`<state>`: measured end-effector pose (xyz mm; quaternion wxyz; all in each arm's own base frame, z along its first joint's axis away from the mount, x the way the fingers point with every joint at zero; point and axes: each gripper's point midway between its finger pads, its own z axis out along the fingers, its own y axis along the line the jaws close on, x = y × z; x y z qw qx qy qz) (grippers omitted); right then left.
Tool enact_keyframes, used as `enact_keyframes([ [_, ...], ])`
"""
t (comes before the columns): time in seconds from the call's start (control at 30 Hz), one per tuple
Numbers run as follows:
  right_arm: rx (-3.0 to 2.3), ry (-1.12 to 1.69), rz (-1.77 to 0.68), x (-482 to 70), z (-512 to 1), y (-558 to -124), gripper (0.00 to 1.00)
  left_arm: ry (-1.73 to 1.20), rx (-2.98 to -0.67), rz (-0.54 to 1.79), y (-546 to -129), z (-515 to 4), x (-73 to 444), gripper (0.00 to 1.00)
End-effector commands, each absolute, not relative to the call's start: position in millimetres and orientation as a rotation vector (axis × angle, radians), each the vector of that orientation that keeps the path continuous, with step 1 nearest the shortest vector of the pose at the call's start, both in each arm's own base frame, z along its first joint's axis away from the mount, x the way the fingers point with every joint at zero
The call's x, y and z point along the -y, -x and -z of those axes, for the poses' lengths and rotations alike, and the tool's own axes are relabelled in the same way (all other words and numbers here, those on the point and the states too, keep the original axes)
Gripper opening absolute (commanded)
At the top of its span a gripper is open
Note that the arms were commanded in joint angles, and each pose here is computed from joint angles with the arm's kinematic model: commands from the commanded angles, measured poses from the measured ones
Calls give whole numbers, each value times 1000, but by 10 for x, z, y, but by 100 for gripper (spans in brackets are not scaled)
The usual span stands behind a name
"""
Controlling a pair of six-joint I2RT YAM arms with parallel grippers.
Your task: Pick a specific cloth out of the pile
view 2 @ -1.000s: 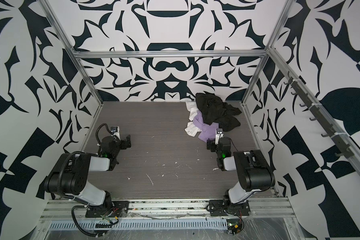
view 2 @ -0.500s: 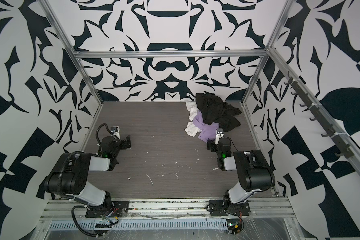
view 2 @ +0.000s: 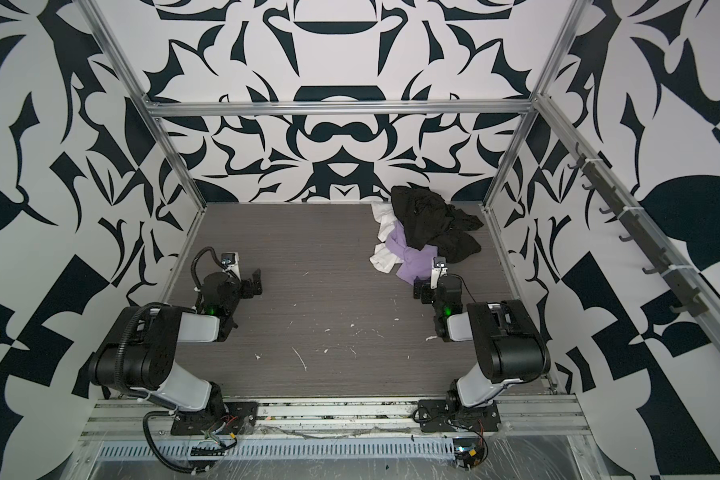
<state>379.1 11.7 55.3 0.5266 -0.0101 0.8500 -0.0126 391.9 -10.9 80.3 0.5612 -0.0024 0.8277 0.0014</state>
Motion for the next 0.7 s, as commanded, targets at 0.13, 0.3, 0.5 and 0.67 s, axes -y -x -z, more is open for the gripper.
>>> enact_keyframes([
  [0.13,-1951,-35,58,-37,-797,-3873,99,-7,-1916,-12,-3933,-874,134,100],
  [0.3,-1963,-85,96,41,-909,-3869,99,-10,-1915,-16,-3929,-879,140,100],
  [0.5,-2072,-207,144,162,-1162,-3867,100,24,-1886,-147,-3894,-976,124,100],
  [0.67,-2045,-297,97,173,-1398,-3811,100,-5,-1919,-214,-3958,-1201,187,100],
])
